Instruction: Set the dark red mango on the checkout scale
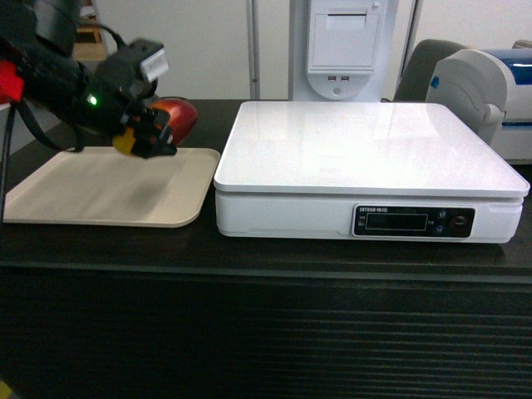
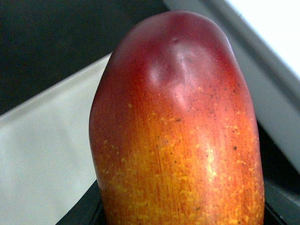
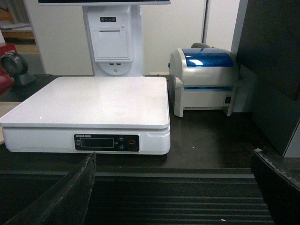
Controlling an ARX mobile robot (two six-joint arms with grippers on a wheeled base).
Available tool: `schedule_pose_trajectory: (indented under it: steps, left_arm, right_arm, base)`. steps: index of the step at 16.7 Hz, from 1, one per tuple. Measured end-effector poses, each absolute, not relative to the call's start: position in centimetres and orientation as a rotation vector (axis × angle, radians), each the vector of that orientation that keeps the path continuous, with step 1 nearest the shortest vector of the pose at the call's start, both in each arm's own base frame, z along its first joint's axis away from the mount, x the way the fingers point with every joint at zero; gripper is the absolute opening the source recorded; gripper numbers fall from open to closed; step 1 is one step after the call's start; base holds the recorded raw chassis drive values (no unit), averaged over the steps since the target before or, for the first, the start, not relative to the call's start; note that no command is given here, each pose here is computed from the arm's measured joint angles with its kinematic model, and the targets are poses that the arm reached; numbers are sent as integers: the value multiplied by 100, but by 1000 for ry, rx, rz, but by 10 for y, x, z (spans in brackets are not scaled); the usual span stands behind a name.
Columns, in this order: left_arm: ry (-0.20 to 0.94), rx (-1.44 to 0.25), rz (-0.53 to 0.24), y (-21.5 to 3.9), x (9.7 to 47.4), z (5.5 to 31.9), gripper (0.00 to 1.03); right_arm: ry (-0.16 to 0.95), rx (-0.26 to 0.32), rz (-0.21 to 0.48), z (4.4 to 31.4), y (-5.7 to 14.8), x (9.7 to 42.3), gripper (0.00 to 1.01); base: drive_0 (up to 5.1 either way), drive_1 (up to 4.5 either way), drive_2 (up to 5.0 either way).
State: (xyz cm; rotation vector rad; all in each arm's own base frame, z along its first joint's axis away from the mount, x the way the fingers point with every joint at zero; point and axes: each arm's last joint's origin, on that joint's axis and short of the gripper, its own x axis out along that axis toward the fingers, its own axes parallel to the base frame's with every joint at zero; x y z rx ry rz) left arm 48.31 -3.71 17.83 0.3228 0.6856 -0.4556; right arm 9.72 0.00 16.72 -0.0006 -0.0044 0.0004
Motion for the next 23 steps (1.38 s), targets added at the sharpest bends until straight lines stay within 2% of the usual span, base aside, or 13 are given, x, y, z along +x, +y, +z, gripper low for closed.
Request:
schedule_pose_trajectory:
  steps: [3, 5, 6, 7, 8, 9, 11, 16, 23]
  left_arm:
    - [625, 307, -461, -43, 472, 204, 58]
    - [605, 303, -464, -45, 469, 211, 58]
    - [561, 287, -473, -52, 461, 228, 58]
    - [414, 174, -548, -102, 432, 286, 58]
    - [445, 63, -630, -163, 421, 288, 58]
    - [497, 32, -648, -210, 423, 279, 58]
    - [564, 12, -649, -243, 428, 262, 58]
    - [619, -32, -622, -282, 443, 246, 58]
    - [726, -69, -519, -302, 464, 219, 58]
  right_arm:
    - [-4, -1, 0, 167, 0, 97, 98]
    - [-5, -1, 0, 167, 0, 97, 98]
    - [-4, -1, 0, 167, 0, 97, 98]
    - [-5, -1, 0, 167, 0, 97, 98]
    - [-5, -1, 0, 167, 0, 97, 98]
    - [-5, -1, 0, 167, 0, 97, 98]
    - [-4, -1, 0, 167, 0, 97, 98]
    - [-5, -1, 0, 167, 0, 97, 98]
    - [-5, -1, 0, 167, 0, 97, 98]
  base:
    - [0, 0, 0]
    - [0, 0, 0]
    - [0, 0, 0]
    - [0, 0, 0]
    - [0, 0, 0]
    - [0, 0, 0]
    - [0, 0, 0]
    - [0, 0, 0]
    - [0, 0, 0]
